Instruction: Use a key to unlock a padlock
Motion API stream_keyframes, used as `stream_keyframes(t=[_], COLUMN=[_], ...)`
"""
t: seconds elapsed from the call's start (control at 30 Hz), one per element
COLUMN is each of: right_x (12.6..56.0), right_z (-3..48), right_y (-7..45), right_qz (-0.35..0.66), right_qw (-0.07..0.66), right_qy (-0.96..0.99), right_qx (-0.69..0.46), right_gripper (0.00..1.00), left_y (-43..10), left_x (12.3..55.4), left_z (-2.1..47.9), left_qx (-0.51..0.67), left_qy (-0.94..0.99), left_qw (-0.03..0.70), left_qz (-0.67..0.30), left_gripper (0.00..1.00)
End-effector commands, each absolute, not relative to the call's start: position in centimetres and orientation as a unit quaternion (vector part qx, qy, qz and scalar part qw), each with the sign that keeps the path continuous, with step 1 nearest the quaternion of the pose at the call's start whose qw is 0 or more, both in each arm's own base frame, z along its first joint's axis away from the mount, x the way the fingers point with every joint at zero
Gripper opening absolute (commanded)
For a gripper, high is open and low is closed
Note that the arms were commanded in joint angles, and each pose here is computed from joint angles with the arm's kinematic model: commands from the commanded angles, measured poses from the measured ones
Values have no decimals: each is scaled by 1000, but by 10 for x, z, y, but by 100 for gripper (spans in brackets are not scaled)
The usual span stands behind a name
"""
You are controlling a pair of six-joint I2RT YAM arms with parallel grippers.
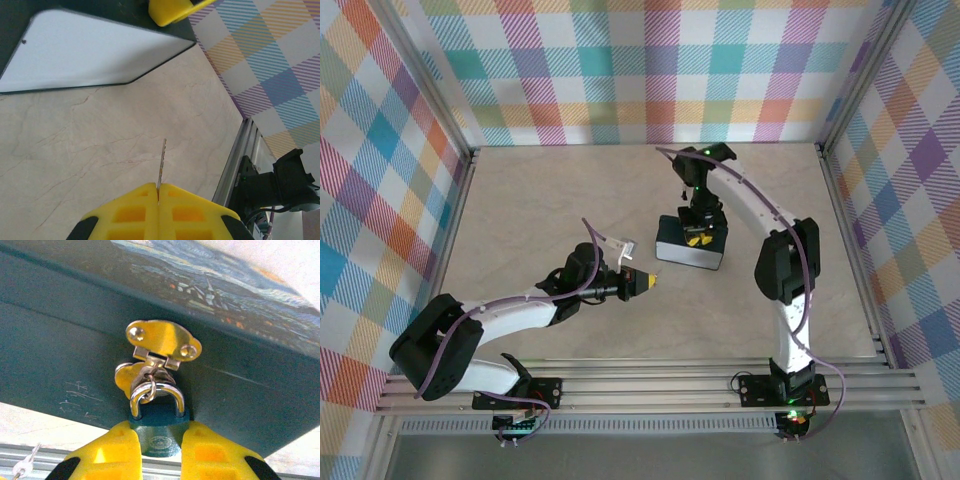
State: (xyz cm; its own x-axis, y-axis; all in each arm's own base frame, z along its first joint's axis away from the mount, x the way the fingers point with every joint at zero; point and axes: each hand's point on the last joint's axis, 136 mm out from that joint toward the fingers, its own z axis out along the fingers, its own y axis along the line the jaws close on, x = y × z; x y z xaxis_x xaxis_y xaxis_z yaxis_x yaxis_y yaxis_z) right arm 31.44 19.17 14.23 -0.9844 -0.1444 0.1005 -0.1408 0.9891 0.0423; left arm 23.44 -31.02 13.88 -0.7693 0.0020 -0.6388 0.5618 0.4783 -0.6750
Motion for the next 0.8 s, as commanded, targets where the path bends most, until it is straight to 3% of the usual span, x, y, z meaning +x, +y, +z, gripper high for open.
stream_keyframes(t=[0.0,0.23,0.6,0.67,0.77], right_x=[288,256,251,251,252], right_z=[116,101,90,89,86], right_y=[201,216,219,220,224], right_qz=[-27,-90,-123,-122,-111], right_qw=[93,91,57,25,-40], right_qy=[-995,-991,-989,-990,-992], right_qx=[22,-39,-63,-61,-39], right_gripper=[0,0,0,8,34], left_y=[-312,-308,-313,-310,-306], left_x=[231,224,210,210,210], left_z=[143,135,121,117,113], left_qx=[187,191,220,215,208], left_qy=[796,788,773,779,788], left_qw=[307,312,308,307,307], left_qz=[-487,-496,-509,-503,-492], left_gripper=[0,0,0,0,0])
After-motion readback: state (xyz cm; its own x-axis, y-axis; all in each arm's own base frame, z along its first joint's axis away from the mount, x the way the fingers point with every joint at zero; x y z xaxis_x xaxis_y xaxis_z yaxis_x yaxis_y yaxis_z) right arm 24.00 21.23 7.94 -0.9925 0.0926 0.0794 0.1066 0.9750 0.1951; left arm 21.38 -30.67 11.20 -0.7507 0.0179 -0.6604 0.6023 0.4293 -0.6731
